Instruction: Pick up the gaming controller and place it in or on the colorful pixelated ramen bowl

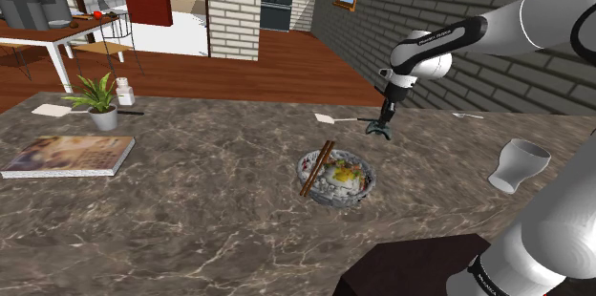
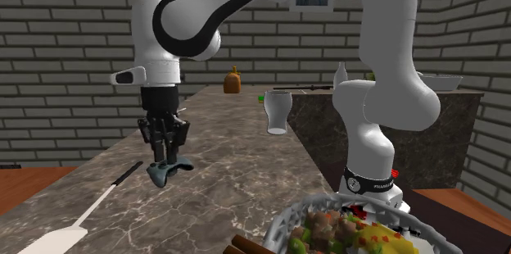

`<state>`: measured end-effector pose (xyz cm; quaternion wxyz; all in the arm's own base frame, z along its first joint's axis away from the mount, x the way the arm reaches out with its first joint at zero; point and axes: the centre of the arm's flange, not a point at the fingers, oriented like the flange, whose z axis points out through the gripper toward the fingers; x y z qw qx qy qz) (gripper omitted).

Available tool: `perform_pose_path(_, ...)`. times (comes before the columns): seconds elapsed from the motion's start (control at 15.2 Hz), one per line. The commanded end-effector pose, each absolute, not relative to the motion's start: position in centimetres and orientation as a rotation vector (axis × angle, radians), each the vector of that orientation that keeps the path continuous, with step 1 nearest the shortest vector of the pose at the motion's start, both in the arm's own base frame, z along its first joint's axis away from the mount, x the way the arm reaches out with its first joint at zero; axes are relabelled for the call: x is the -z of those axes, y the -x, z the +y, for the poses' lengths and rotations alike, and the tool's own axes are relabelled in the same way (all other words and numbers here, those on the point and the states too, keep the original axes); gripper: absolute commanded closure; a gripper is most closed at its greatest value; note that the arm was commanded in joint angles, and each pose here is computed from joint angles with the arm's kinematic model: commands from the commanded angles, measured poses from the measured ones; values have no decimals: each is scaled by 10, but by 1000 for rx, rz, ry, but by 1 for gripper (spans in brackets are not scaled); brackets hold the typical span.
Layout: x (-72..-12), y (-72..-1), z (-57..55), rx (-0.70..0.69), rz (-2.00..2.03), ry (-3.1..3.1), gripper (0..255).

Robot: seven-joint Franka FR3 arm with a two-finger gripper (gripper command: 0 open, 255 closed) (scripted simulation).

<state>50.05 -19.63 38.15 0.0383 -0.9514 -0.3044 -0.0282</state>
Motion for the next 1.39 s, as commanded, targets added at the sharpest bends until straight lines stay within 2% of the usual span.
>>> perform_pose_path(0.0,-380,-496,-189,13,-933,2875,255)
perform_pose_path(0.33,-398,-496,-189,18,-933,2878,255)
perform_pose_path(0.4,-398,-496,-189,18,-933,2878,0)
perform_pose_path(0.53,-392,-547,-137,-413,-1151,2994,0)
perform_pose_path(0.99,-356,-539,-143,-413,-1151,2994,0)
perform_pose_path(1.32,-353,-539,-144,-413,-1151,2994,0)
